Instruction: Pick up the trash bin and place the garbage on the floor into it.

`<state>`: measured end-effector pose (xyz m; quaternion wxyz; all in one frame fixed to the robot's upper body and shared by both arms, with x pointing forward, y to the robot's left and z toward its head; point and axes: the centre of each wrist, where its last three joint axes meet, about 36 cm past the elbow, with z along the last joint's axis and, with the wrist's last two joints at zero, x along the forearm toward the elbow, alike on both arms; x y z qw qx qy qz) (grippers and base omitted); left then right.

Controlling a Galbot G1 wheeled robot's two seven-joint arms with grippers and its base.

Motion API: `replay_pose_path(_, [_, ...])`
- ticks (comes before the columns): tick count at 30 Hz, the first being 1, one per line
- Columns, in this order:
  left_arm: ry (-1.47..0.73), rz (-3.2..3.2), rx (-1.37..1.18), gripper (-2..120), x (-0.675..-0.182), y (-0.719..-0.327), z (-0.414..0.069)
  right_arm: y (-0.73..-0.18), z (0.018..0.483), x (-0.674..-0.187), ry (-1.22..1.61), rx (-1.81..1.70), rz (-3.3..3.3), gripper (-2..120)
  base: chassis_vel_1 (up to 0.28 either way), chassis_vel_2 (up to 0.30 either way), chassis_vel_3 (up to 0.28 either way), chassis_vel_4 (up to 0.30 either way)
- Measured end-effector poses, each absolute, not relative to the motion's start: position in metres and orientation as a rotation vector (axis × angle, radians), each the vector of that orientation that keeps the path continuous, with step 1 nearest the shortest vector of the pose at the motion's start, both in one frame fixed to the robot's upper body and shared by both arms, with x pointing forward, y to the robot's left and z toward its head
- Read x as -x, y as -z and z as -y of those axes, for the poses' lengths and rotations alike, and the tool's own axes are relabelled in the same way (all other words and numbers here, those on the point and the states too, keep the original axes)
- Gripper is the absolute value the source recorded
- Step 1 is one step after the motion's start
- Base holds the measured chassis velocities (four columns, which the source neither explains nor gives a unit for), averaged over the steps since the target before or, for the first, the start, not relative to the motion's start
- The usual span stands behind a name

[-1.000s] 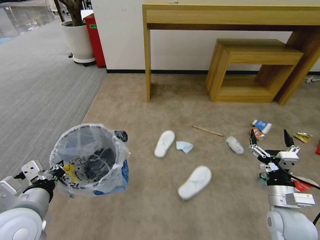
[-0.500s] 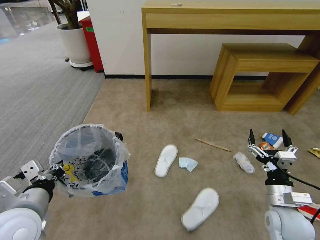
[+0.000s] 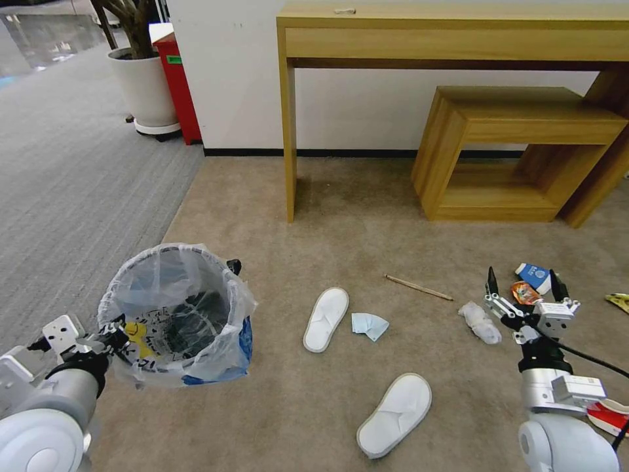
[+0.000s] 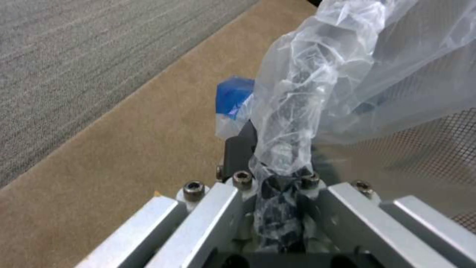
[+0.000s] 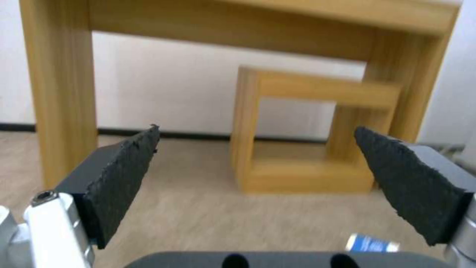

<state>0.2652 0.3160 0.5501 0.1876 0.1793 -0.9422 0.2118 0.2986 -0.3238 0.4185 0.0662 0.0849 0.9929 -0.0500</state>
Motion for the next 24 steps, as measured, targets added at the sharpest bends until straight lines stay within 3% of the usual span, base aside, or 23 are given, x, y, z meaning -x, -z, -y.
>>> replay_pose_path(6, [-0.6,2.65,-0.497,1,-0.263,-0.549,-0.314,-0.422,0.304,-0.3,-0.026,-0.218,-3.195,100,0.0,0.0,0.0,0.0])
replay_pose_path(13, [-0.602,2.664,-0.482,1,-0.261,-0.554,-0.312,-0.437,0.273,-0.31,-0.502,-0.168,-3.544,100,0.0,0.0,0.0,0.0])
replay_pose_path(18, [-0.6,2.664,-0.48,1,-0.261,-0.553,-0.312,-0.438,0.271,-0.325,-0.821,-0.09,-3.654,100,0.0,0.0,0.0,0.0])
replay_pose_path(24, [-0.596,2.664,-0.481,1,-0.262,-0.553,-0.313,-0.428,0.273,-0.337,-0.957,-0.039,-3.692,100,0.0,0.0,0.0,0.0])
